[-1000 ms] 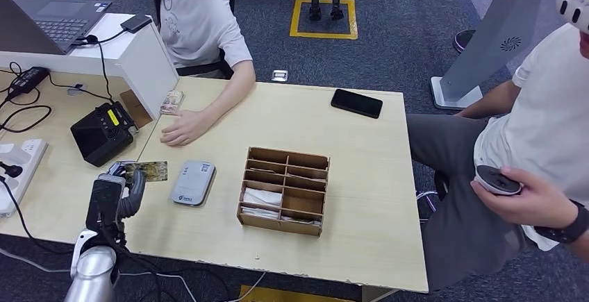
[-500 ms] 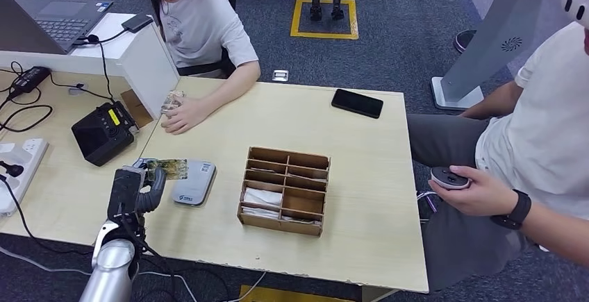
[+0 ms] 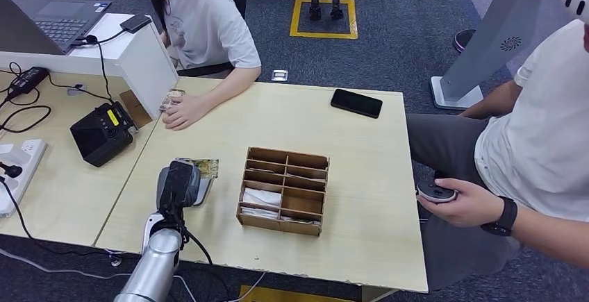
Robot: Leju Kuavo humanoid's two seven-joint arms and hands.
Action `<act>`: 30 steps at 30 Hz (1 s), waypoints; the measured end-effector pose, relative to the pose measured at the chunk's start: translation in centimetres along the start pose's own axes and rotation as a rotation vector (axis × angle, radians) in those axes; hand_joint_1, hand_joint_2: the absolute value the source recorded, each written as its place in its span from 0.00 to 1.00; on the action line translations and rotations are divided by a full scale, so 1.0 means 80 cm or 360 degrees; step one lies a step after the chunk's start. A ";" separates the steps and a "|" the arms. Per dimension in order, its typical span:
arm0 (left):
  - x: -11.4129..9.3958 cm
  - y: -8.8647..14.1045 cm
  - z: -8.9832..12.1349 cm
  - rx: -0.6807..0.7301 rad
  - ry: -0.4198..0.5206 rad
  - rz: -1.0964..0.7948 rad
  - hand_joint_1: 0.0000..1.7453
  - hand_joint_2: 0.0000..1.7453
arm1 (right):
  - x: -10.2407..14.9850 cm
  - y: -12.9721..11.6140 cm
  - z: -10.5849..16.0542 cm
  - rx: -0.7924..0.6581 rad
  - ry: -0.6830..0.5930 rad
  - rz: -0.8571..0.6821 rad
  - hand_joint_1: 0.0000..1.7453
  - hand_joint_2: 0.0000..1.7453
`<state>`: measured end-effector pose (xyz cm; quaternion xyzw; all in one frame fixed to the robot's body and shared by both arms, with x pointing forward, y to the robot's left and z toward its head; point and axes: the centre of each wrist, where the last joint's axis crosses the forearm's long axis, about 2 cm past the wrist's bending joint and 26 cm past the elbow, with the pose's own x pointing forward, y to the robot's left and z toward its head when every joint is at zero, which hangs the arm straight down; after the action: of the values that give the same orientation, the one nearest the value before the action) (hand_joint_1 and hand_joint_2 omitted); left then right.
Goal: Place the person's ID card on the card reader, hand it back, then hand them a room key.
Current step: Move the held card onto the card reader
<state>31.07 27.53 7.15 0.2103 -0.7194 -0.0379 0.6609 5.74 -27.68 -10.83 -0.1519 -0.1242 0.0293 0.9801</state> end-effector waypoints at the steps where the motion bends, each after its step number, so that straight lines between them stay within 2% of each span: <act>1: 0.000 -0.001 0.000 -0.0003 0.0006 0.0001 1.00 1.00 | 0.000 0.000 0.000 0.0000 0.0000 0.0000 0.00 1.00; 13: -0.019 -0.001 -0.010 0.0050 0.0055 -0.0143 1.00 1.00 | 0.000 0.001 0.000 0.0025 -0.0004 0.0037 0.00 1.00; 30: -0.039 0.049 -0.024 0.0148 0.0118 -0.0121 1.00 1.00 | 0.000 0.001 0.000 0.0031 0.0010 0.0060 0.00 1.00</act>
<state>32.08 32.64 5.81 0.2691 -0.6870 -0.0216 0.6747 5.75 -27.63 -10.84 -0.1449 -0.1179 0.0486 0.9812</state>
